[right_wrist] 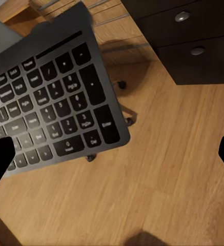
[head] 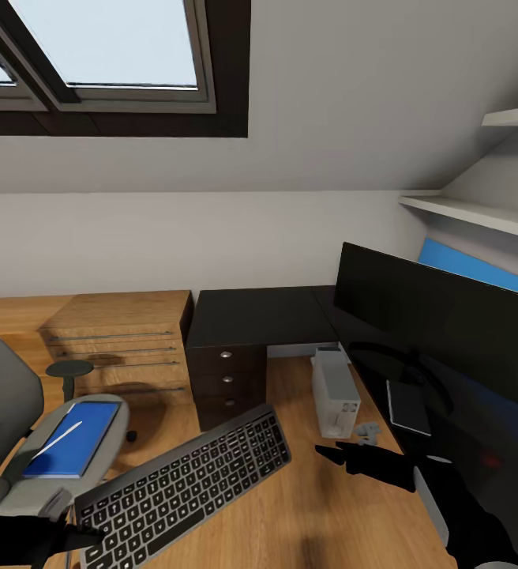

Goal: In the bedroom, organize the workspace by keeping the computer under the desk, ensuring the monitor is on the desk, placing the keyboard on the desk next to the monitor, placing the mouse on the desk next to the keyboard, moving the folder from the swivel chair onto the desk next to the mouse, stacking the notebook on top of the folder with the pen on top of the notebook, and positioning the swivel chair next to the desk.

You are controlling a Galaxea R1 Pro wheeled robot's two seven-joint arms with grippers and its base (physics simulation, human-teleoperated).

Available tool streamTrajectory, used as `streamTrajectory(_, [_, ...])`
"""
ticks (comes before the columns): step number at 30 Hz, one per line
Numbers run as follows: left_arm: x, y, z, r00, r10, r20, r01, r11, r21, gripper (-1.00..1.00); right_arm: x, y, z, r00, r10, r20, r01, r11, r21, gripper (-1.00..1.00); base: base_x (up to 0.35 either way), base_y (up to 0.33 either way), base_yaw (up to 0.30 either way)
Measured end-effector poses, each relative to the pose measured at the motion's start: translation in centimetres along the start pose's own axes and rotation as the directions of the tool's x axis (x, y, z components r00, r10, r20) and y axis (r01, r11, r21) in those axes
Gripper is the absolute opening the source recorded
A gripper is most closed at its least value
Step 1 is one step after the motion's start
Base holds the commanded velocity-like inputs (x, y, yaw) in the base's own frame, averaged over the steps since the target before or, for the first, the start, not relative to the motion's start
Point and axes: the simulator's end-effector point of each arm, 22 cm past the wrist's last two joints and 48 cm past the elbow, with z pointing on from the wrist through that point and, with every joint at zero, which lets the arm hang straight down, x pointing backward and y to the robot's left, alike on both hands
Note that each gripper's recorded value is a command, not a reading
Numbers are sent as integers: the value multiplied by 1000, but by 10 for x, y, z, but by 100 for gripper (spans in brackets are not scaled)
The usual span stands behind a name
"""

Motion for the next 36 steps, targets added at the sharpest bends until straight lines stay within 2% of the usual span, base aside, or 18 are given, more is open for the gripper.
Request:
streamTrajectory(6, [-1, -1, 0, 1000, 27, 4, -27, 1000, 6, -100, 0, 2, 0, 1000, 0, 0, 0, 1000, -9, 100, 0, 0, 0])
streamTrajectory(14, [-1, -12, 0, 999, 35, 4, -35, 998, 52, -100, 0, 4, 0, 1000, 0, -1, 0, 1000, -16, 100, 0, 0, 0])
streamTrajectory(21, [-1, -14, 1, 999, 37, 3, -37, 997, 62, -100, 0, 7, 0, 1000, -1, -2, 1, 1000, -29, 100, 0, 0, 0])
streamTrajectory(28, [-2, -21, 9, 998, 66, -16, -65, 995, 80, -100, 0, 8, 0, 1000, -2, -2, 2, 999, -34, 100, 0, 0, 0])
streamTrajectory(36, [-2, -26, 21, 997, 76, -21, -74, 992, 101, -100, 1, 8, 0, 1000, -3, -3, 3, 999, -35, 100, 0, 0, 0])
